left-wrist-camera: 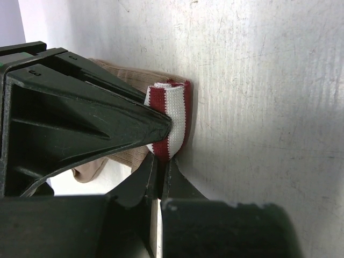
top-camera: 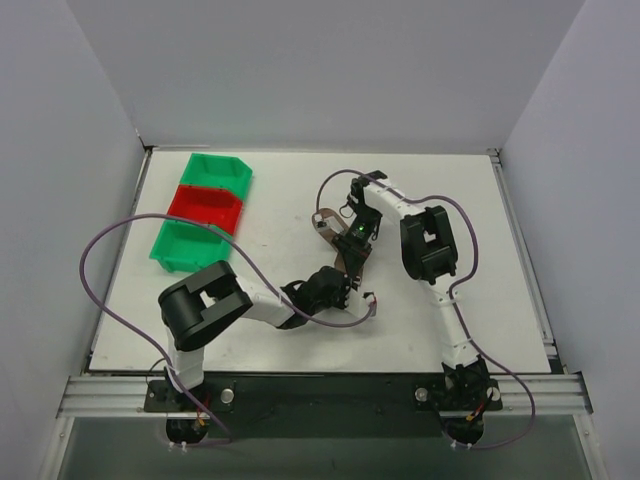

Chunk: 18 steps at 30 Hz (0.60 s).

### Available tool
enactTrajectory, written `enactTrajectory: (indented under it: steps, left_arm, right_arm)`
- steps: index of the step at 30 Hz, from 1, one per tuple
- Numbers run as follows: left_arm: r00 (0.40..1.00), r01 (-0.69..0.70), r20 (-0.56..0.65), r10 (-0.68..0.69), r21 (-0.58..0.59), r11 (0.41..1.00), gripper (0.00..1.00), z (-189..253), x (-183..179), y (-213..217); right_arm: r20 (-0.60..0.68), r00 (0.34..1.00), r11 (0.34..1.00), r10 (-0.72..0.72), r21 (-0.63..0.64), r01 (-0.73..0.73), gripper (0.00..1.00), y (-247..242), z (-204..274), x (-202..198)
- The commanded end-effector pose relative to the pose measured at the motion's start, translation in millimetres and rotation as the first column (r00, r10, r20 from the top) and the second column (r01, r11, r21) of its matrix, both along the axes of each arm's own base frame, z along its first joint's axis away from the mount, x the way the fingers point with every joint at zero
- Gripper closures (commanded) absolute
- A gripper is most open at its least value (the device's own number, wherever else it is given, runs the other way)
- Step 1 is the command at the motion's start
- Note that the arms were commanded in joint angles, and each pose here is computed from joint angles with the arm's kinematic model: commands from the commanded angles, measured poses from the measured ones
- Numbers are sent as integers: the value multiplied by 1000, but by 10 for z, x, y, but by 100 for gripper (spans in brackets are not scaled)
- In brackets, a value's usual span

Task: Roll the socks
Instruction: Roll the sock at the center of the board.

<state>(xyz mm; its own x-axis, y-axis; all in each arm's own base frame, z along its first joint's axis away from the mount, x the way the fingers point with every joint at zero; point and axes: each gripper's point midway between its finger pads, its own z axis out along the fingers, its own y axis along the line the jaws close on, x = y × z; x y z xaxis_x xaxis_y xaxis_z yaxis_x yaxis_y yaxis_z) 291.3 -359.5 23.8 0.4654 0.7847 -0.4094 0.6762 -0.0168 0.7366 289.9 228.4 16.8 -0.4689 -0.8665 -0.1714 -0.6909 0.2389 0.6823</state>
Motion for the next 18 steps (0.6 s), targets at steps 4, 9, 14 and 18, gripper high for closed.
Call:
enactTrajectory:
  steps: [4,9,14,18]
  left_arm:
    - [991,31,-135,-12,140,990,100,-322,-204,160]
    - [985,36,-171,-11,141,989,100,-324,-249,146]
    - [976,28,-216,6,155,987,100,-359,-273,137]
    - [969,22,-247,18,160,987,100,-368,-298,129]
  right_arm:
    - [-36,999,999,-16,-34,15,94,-77,176,-117]
    - [-31,999,999,-22,-36,21,85,-93,176,-106]
    - [-19,999,999,-39,-35,38,79,-119,185,-73]
    - [6,998,998,-59,-26,60,67,-109,222,-18]
